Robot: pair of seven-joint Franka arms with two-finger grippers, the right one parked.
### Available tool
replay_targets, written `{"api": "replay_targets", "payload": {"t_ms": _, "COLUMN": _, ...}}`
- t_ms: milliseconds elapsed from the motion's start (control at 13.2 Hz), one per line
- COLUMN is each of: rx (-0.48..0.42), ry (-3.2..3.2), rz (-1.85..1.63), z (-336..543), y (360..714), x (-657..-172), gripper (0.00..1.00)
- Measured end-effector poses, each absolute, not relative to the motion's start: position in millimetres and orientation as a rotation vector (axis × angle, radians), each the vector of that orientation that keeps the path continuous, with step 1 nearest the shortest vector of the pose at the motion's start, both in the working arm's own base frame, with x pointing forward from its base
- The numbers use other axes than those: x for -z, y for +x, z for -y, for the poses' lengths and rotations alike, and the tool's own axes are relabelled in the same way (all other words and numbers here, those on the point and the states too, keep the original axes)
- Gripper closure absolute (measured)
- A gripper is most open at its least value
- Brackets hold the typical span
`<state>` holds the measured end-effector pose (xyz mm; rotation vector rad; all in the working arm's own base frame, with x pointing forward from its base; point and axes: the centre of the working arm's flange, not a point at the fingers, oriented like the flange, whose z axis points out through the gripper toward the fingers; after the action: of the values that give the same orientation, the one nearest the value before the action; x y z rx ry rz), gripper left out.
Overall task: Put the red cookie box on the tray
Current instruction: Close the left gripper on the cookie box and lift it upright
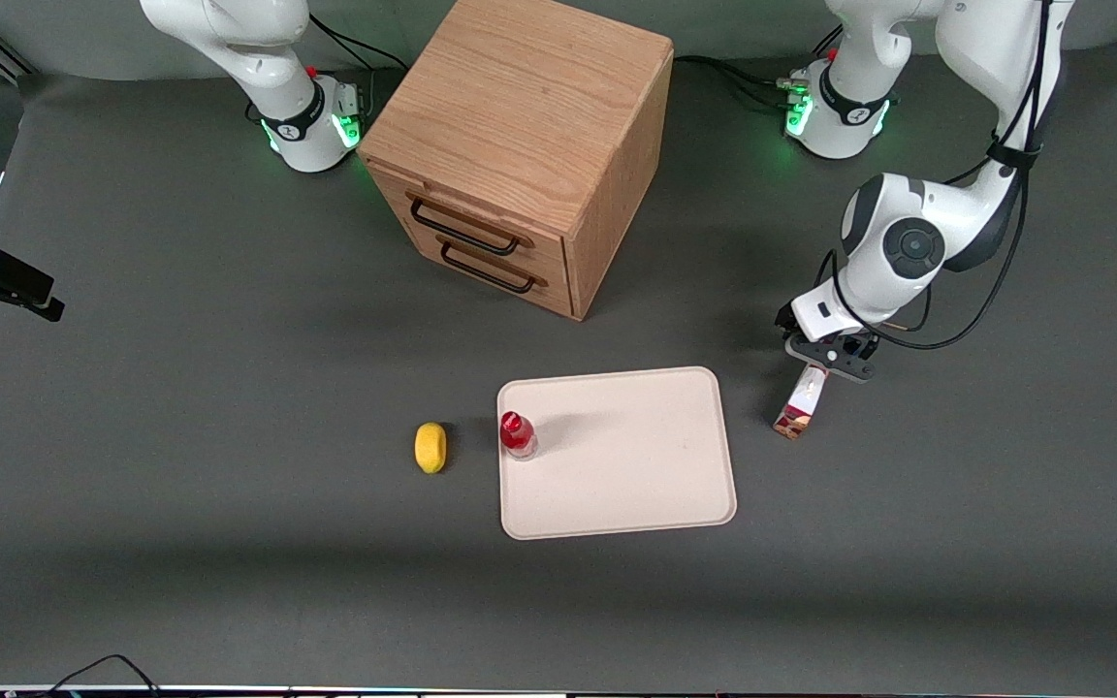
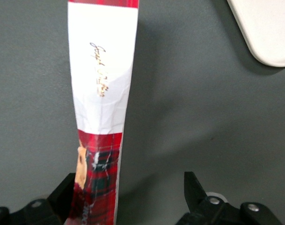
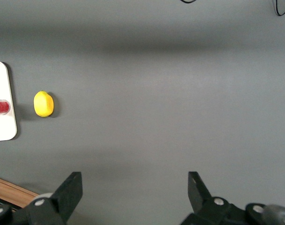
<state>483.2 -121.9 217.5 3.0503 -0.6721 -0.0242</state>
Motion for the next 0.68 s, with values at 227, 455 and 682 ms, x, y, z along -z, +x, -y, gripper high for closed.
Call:
{"api": "replay_targets", "payload": {"t_ms": 227, "rx": 0.022, "ry": 3.048, "rz": 0.677, "z": 121.4, "y": 483.5, "x": -215.0, "gripper": 0.44}}
{"api": "replay_targets", "payload": {"t_ms": 455, "rx": 0.017, "ry": 3.049, "rz": 0.675, "z": 118.9, "y": 485.5, "x": -216.1, "gripper": 0.8}}
{"api": "replay_targets", "payload": {"t_ms": 682, "rx": -0.001, "ry": 3.036, "rz": 0.733, "z": 118.9, "y": 490.9, "x": -220.7, "gripper": 0.9}}
